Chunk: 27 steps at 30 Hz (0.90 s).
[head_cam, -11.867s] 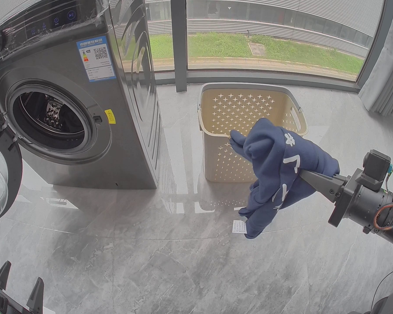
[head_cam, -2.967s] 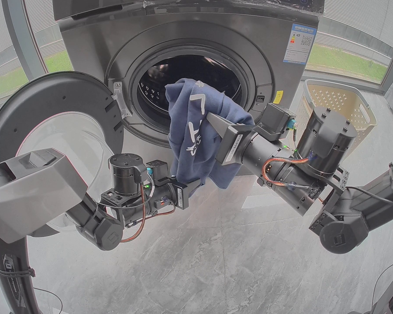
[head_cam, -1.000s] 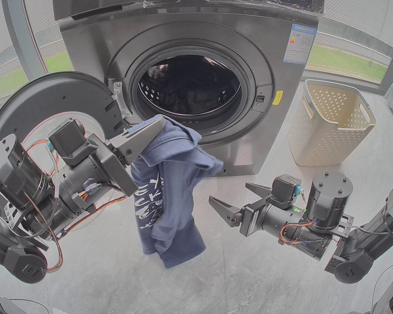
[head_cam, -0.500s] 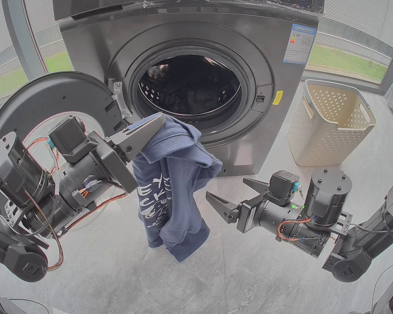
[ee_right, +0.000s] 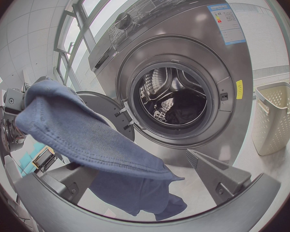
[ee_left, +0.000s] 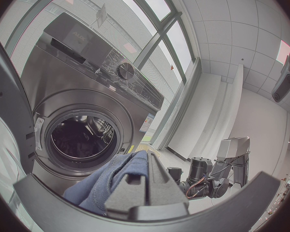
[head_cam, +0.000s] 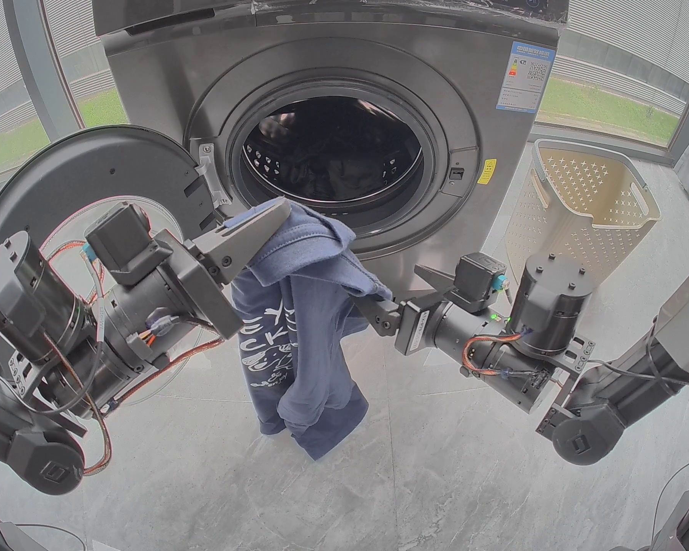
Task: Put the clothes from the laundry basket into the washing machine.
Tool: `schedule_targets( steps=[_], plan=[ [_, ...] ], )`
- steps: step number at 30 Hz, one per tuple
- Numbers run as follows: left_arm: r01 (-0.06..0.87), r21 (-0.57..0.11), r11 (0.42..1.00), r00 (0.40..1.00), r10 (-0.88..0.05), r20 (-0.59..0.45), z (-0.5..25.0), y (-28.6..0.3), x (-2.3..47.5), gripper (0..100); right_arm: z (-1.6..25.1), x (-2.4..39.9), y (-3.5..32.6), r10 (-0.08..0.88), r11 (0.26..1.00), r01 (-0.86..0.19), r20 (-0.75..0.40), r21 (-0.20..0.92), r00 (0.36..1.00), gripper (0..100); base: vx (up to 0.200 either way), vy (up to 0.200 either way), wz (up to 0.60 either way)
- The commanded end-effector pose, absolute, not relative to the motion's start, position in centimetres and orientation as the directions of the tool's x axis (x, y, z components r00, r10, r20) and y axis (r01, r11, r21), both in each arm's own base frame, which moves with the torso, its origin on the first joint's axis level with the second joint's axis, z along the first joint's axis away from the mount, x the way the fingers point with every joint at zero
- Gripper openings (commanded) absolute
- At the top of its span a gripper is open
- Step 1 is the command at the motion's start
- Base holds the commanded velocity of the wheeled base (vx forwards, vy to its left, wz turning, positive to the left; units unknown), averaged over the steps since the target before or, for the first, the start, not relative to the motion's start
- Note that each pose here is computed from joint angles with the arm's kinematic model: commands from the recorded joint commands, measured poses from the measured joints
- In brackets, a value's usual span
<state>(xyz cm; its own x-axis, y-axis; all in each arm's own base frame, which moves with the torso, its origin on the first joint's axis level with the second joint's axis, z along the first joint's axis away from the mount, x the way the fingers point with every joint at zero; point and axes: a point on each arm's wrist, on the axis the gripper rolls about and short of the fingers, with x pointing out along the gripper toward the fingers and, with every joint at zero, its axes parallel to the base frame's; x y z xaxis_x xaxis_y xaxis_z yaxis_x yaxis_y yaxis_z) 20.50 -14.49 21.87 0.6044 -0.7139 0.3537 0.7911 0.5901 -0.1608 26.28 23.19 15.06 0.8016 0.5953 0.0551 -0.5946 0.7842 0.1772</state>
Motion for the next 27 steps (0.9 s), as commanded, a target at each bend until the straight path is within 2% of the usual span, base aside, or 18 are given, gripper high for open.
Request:
schedule_targets(
  steps=[1,14,15,27],
  plan=[
    [0.792,-0.160,0.589,0.603,-0.714,0.356,21.9,-14.5,20.5,0,14.2,26.8,24.2,0.605,0.779,-0.602,0.046,0.175,0.795,100,0.000,0.000,0.00],
    [0.790,-0.163,0.591,0.606,-0.715,0.349,21.7,-14.6,20.6,0,14.7,26.1,26.4,0.653,0.731,-0.660,0.102,0.177,0.751,100,0.000,0.000,0.00],
    [0.790,-0.163,0.591,0.606,-0.715,0.349,21.7,-14.6,20.7,0,14.7,26.1,26.5,0.654,0.729,-0.661,0.104,0.177,0.749,0,0.000,0.000,0.00],
    [0.763,-0.172,0.623,0.638,-0.684,0.354,21.6,-14.0,21.9,0,15.8,24.0,25.0,0.663,0.720,-0.673,0.117,0.169,0.739,0,0.000,0.000,0.00]
  ],
)
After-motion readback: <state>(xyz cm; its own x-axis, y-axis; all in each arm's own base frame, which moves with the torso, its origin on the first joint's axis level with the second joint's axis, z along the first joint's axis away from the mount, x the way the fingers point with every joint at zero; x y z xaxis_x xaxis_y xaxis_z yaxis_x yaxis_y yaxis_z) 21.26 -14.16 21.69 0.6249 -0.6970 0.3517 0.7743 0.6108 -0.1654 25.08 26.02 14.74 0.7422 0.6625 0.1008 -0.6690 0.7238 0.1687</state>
